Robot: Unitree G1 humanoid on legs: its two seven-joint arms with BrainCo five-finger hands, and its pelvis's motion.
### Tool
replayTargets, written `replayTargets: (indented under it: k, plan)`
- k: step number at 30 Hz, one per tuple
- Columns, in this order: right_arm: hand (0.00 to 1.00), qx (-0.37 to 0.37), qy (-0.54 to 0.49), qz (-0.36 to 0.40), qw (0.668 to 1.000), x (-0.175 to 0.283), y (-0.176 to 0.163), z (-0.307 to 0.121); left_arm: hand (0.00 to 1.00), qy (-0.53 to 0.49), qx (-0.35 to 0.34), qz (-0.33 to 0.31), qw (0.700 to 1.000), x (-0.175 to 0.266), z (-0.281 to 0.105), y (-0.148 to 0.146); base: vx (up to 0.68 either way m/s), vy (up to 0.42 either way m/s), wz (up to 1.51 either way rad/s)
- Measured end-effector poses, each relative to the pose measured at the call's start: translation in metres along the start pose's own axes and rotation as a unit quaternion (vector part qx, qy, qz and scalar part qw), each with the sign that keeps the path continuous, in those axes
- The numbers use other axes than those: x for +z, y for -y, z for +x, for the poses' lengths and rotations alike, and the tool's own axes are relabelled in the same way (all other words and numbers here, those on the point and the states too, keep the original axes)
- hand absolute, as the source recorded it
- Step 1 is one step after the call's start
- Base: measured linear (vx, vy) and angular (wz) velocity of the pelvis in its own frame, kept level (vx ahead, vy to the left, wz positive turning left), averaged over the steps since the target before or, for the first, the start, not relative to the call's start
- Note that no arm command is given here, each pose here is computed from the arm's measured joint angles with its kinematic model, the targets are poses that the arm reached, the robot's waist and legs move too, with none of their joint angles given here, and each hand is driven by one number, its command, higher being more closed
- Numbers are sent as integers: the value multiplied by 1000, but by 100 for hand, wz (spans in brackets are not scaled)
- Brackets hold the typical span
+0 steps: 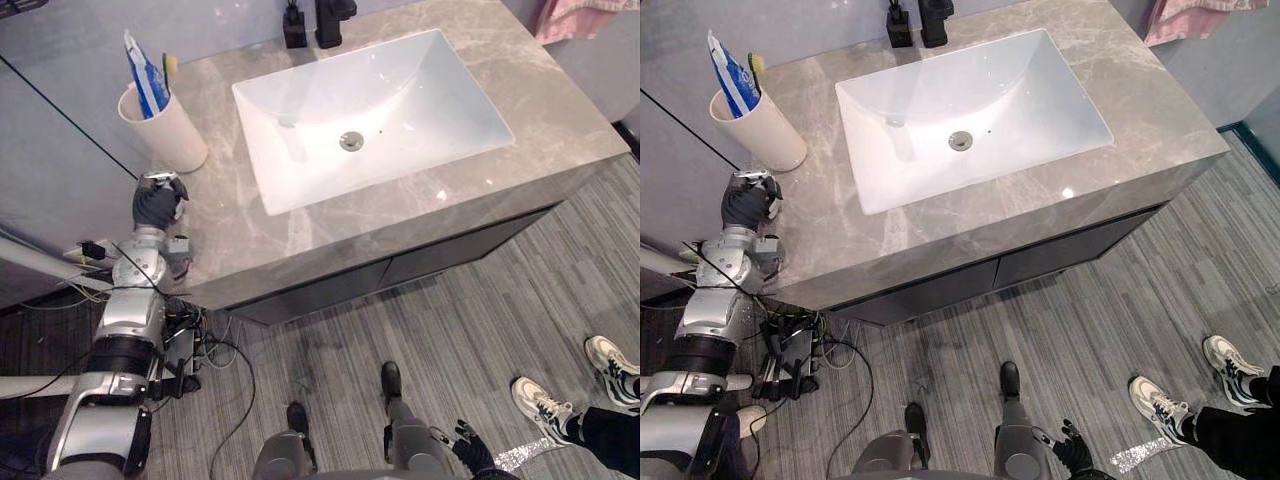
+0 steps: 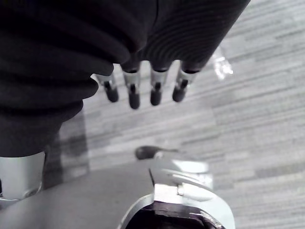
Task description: Organize washtable
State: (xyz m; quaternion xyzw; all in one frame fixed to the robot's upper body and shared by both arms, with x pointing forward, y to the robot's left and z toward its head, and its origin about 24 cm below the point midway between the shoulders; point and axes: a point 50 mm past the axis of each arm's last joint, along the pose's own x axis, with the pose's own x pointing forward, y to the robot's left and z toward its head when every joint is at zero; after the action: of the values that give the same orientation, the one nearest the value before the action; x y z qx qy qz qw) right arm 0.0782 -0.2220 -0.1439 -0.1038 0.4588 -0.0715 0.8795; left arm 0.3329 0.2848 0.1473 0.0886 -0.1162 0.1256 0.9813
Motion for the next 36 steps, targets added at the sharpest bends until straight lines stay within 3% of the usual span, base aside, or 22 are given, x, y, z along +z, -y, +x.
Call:
replayTargets:
  k: [6,23,36]
  plan:
    - [0,1,1,1,1000,0,0,0,100,0,-27,-24,999,10,10,-2,0,0,0]
    - [0,5,-18,-4,1000,-9,-1,-1,100,-2,-70,-1,998,24,29,12,-1,-2,0]
    - [0,8,-8,-11,1000,-6,-1,-1,100,-9,-41,31,999,28,42,6,-3,-2,0]
